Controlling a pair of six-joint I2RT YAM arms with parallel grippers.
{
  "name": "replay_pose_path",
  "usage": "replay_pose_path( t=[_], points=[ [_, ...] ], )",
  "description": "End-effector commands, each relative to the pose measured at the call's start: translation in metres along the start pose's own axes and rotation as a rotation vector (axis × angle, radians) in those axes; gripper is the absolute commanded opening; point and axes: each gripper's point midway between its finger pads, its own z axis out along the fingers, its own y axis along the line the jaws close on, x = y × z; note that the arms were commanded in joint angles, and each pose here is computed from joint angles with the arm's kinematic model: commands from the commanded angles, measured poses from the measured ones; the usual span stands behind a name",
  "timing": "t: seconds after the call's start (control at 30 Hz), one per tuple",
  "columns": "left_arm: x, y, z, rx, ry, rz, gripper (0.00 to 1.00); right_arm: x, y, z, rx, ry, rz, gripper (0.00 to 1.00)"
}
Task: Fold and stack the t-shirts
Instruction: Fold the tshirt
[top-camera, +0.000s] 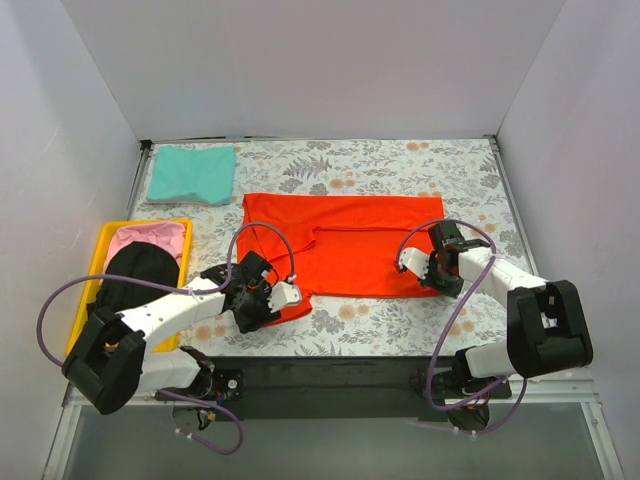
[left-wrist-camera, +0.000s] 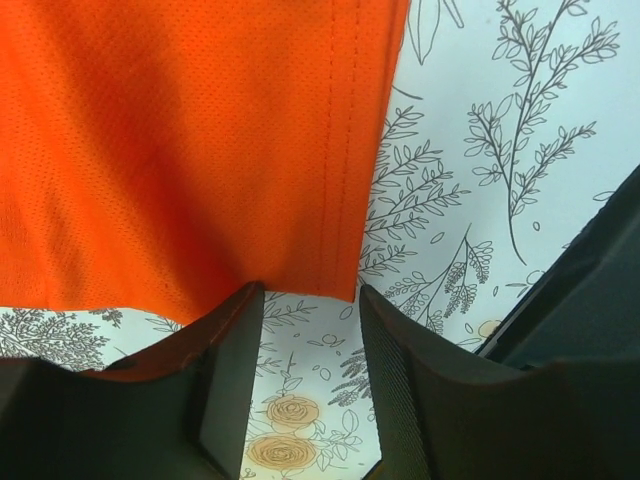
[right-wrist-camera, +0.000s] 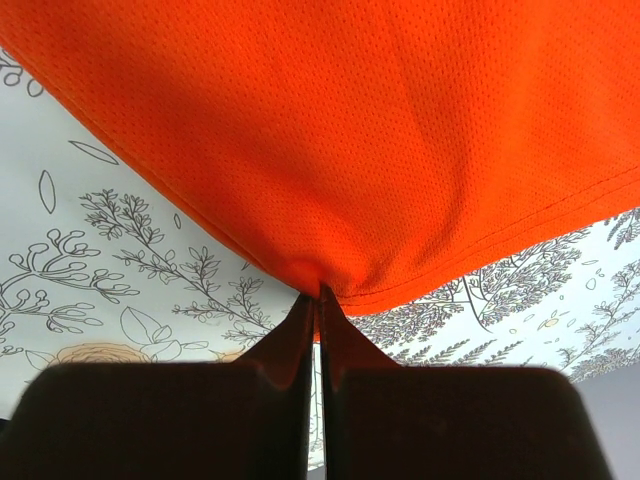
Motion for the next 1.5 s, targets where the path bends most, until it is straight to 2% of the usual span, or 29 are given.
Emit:
replay_pose_path(
  t=[0.0, 0.1, 0.13, 0.17, 0.57, 0.8, 0.93, 1.03, 1.2, 1.33, 1.47],
  points=[
    [0.008, -0.006, 0.01, 0.016, 0.014, 0.02, 0.38, -0.01, 0.001, 0.0, -0.029, -0.036, 0.017, 0.01],
    [0.008, -0.01, 0.013, 0.038, 0.017, 0.014, 0.19, -0.011, 0.001, 0.0, -0.032, -0.039, 0.02, 0.01],
    [0.008, -0.011, 0.013, 0.041, 0.018, 0.009, 0.05, -0.012, 0.0, 0.0, -0.033, -0.043, 0.025, 0.01],
    [0.007, -0.013, 0.013, 0.049, 0.014, 0.01, 0.0, -0.012, 0.001, -0.001, -0.035, -0.043, 0.024, 0.01],
    [-0.013, -0.028, -0.037, 0.095, -0.066, -0.002, 0.0, -0.006, 0.007, -0.009, -0.033, -0.039, 0.004, 0.01],
    [-0.036, -0.031, -0.083, 0.069, -0.18, -0.03, 0.0, -0.004, 0.006, -0.03, 0.004, -0.064, -0.025, 0.01],
    [-0.046, -0.002, -0.095, -0.074, -0.188, -0.035, 0.0, -0.013, -0.01, -0.05, 0.051, -0.103, -0.031, 0.01],
    [-0.067, 0.025, -0.108, -0.165, -0.24, -0.042, 0.0, -0.018, -0.025, -0.056, 0.072, -0.106, -0.029, 0.01],
    [-0.094, 0.072, -0.117, -0.237, -0.28, -0.063, 0.0, -0.022, -0.047, -0.055, 0.062, -0.104, -0.01, 0.01],
    [-0.095, 0.125, -0.123, -0.282, -0.294, -0.129, 0.0, -0.027, -0.063, -0.054, 0.063, -0.1, -0.003, 0.01],
    [-0.103, 0.156, -0.119, -0.303, -0.301, -0.135, 0.0, -0.035, -0.075, -0.049, 0.044, -0.101, 0.003, 0.01]
  ],
)
